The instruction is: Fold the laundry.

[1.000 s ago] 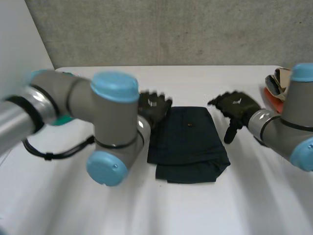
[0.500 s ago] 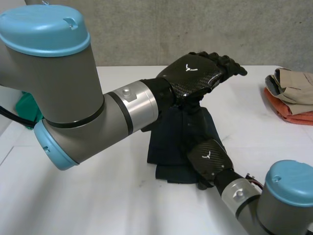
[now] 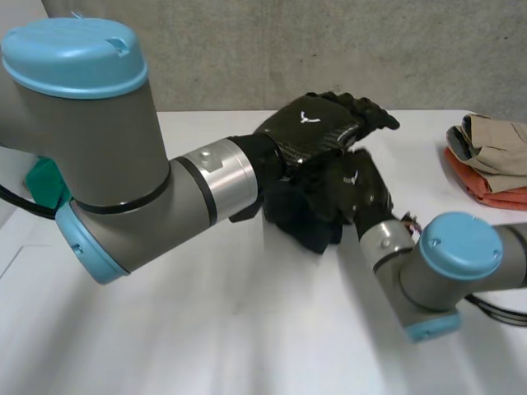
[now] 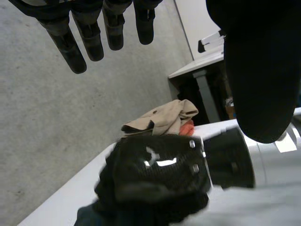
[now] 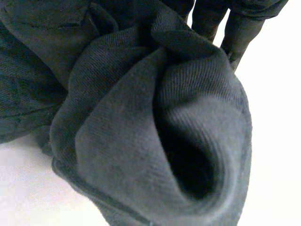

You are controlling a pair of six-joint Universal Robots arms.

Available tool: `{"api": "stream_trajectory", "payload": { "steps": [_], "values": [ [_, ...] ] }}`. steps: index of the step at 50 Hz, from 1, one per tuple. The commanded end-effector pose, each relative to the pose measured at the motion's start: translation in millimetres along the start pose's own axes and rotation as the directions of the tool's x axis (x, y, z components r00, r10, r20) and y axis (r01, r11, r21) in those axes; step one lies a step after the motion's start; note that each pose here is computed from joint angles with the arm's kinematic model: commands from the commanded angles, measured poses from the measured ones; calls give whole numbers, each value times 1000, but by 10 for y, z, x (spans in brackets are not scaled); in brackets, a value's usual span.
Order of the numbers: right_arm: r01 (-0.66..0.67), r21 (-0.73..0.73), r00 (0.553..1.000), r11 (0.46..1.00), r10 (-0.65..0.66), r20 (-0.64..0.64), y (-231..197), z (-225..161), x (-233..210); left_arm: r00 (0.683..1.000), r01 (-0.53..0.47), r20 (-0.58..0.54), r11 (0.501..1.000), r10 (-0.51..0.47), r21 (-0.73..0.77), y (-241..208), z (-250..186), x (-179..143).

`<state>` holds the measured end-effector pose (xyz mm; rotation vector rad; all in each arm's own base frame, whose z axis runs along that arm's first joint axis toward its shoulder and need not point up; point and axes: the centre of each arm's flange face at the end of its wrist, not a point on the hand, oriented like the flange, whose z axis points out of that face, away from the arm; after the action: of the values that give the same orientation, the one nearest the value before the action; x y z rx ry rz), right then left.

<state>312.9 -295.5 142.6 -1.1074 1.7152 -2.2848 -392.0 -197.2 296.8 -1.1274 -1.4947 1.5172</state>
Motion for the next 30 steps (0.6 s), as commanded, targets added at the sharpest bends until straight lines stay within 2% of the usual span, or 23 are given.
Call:
{"api": "stream_trajectory", "payload": {
  "steps": [1, 6, 13, 14, 17, 21, 24, 30],
  "values": [
    [42, 96, 992, 994, -31, -120, -283, 313, 599, 997, -45, 59, 995, 40, 84, -307, -94, -191],
    [76, 194, 964, 978, -23, -265, -475, 594, 1287, 994, -83, 88, 983, 69, 167, -567, -167, -247],
    [72, 296, 907, 952, 61, -416, -507, 695, 2348, 994, -46, 103, 973, 24, 224, -692, -191, -312],
    [65, 312, 900, 948, 80, -429, -432, 682, 2582, 995, -41, 103, 974, 18, 223, -688, -191, -313],
    [52, 302, 889, 952, 94, -448, -195, 645, 2892, 995, -34, 102, 976, 12, 216, -659, -188, -312],
    [55, 261, 886, 964, 73, -458, 346, 555, 3356, 995, -23, 98, 980, 3, 200, -593, -171, -306],
    [48, 224, 892, 973, 58, -448, 710, 521, 3465, 995, -15, 96, 982, -4, 187, -543, -163, -305],
    [-7, 117, 913, 993, 54, -403, 1741, 300, 3561, 996, 2, 91, 987, -17, 161, -431, -137, -300]
  ]
}}
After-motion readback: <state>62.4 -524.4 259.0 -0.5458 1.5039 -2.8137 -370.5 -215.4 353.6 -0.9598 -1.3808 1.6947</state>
